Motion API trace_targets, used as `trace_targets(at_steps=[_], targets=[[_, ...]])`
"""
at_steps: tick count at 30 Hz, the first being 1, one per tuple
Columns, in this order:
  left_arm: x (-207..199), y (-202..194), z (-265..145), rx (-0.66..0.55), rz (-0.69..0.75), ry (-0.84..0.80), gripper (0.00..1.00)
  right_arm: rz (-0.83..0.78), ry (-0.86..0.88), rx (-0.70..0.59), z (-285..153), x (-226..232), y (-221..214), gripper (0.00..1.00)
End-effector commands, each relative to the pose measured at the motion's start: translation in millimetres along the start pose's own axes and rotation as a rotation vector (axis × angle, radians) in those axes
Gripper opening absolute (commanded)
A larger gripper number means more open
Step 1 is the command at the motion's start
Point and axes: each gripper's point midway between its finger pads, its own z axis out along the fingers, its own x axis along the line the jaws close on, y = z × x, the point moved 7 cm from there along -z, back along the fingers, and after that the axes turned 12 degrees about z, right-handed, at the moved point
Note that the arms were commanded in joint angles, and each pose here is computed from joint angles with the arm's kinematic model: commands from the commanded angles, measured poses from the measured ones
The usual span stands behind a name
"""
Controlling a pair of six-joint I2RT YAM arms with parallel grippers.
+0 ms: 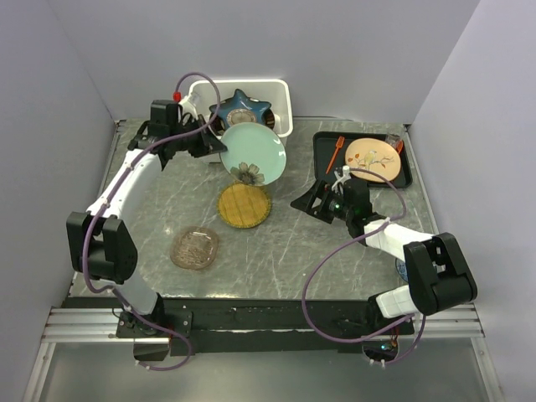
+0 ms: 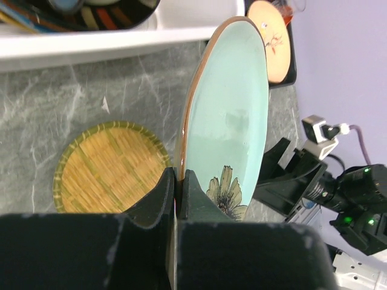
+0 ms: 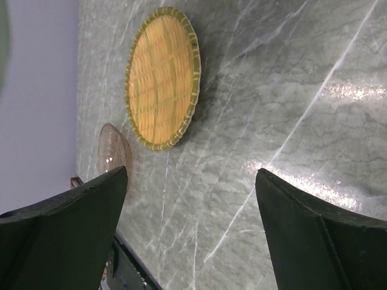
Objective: Place the plates into the plastic bin on the countertop
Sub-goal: Place the plate in the plastic bin.
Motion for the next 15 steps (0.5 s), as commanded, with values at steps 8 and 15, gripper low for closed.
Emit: trace_targets(at_steps=[8,15], targets=[[-37,70,-20,-0.188,0.073,-0.151,0.01,-0.029,0.021,-0.035,-7,3,2,0.94],[-33,79,-18,-0.216,0.045,-0.164,0.01,-0.031,0.013,-0.029,-8,2,0,0.95]])
